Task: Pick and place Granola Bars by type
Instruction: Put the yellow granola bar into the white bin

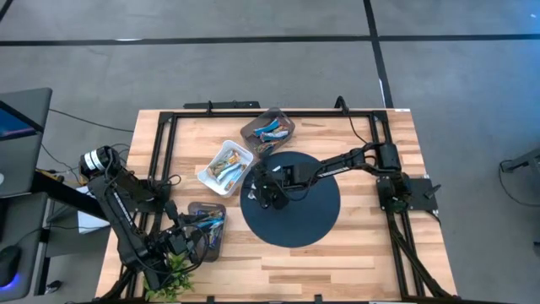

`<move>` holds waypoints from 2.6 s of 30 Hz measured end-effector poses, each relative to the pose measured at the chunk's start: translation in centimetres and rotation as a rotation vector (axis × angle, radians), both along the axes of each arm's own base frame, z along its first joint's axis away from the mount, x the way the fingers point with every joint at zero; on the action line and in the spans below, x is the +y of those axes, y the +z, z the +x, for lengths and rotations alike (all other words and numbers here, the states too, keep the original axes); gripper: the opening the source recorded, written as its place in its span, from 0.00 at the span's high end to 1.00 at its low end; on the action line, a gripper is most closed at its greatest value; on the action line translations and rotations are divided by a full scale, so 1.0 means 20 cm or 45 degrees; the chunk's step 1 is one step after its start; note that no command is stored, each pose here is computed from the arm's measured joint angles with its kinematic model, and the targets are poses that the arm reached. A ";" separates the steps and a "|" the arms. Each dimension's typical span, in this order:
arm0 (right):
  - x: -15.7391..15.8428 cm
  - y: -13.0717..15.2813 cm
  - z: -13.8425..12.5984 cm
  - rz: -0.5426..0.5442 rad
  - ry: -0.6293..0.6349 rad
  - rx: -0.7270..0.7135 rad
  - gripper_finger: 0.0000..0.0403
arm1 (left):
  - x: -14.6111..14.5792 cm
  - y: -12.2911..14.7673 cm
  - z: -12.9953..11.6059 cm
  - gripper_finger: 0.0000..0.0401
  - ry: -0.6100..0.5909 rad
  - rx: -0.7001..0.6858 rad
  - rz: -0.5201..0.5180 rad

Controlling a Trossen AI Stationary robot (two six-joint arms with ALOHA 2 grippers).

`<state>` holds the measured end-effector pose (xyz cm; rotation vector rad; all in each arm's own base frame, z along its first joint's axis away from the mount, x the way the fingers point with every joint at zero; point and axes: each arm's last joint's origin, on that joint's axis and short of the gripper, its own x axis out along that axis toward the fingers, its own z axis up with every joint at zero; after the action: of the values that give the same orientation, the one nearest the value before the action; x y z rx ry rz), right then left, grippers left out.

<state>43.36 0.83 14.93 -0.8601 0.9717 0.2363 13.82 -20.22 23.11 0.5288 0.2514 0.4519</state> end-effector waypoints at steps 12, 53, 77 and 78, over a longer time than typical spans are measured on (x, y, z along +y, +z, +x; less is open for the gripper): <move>0.00 -0.01 0.00 0.099 -0.026 -0.037 0.30 | 0.00 0.00 0.00 0.69 0.000 0.000 -0.001; -0.04 -0.12 0.03 0.136 -0.122 -0.006 0.85 | 0.00 0.00 0.00 0.69 0.003 0.005 -0.015; 0.04 -0.10 0.02 -0.042 -0.153 -0.011 0.94 | 0.00 0.00 0.00 0.69 0.005 0.015 -0.020; 0.05 -0.09 0.02 -0.041 -0.150 -0.013 0.94 | 0.00 0.00 0.00 0.69 0.005 0.016 -0.020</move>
<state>43.75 1.79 13.19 -0.8297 1.0153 0.1153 13.82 -20.21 23.06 0.5162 0.2675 0.4504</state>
